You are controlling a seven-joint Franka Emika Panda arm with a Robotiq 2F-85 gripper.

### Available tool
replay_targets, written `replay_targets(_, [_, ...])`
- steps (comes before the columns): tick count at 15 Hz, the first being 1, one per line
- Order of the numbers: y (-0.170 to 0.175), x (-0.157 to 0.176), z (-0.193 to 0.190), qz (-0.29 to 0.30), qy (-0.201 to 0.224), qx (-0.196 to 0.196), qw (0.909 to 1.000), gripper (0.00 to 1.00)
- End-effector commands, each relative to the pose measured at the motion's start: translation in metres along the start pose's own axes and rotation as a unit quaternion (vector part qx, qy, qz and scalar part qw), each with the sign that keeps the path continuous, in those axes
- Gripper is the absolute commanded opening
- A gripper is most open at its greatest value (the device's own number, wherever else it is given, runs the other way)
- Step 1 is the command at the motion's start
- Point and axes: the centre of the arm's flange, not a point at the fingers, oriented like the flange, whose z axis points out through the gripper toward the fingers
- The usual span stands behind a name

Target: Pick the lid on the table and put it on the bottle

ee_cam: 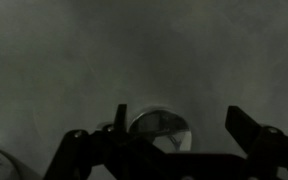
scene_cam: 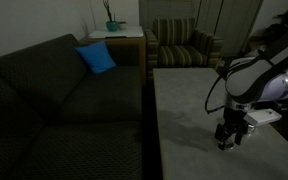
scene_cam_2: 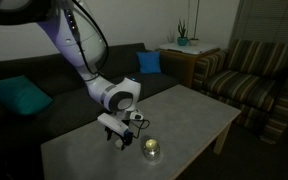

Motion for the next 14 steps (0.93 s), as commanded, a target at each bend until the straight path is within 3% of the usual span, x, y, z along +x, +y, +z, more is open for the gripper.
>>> replay_targets(1, [0.0,0.002,0.001,0.004,0.001,-0.001,1.0,1.0])
replay_targets(6, [0.001,0.008,0.004,-0.005,-0.002,-0.006,1.0,1.0])
replay_targets(14, [-0.006,0.025,0.016,0.027,0.028,-0.062,0.9974,1.0])
